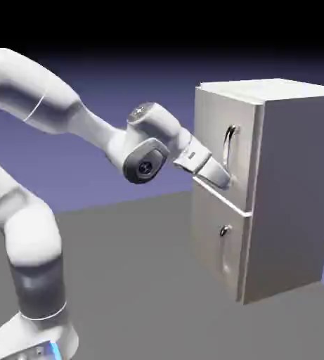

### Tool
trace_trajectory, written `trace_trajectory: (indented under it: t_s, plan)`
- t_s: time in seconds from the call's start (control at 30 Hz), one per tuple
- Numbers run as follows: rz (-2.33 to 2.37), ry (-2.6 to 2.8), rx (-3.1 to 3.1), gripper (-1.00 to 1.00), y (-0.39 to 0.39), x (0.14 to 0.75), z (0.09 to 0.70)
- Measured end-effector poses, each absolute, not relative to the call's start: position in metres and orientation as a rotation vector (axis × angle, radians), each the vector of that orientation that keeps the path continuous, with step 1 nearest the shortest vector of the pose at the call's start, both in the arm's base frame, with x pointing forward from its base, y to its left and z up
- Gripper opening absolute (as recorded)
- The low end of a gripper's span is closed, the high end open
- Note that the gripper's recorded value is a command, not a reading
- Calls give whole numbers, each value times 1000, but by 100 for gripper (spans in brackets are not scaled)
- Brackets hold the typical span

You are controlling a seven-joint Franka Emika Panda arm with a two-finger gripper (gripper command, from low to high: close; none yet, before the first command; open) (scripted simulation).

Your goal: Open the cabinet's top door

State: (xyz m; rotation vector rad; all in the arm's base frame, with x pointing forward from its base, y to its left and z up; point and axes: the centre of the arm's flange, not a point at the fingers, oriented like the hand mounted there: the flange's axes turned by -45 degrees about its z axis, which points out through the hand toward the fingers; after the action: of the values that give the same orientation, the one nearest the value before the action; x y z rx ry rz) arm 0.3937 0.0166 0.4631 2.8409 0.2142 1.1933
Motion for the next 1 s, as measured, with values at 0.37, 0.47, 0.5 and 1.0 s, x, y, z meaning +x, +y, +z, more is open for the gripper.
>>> trace_trajectory:
  t_s: [0.37, 0.47, 0.5, 1.0]
  plan:
    - [930, 883, 2381, 0, 2, 390, 541]
    - [830, 985, 2236, 0, -11, 386, 562]
    - [794, 1012, 2189, 0, -15, 384, 569]
    - [465, 1366, 1510, 0, -25, 367, 578]
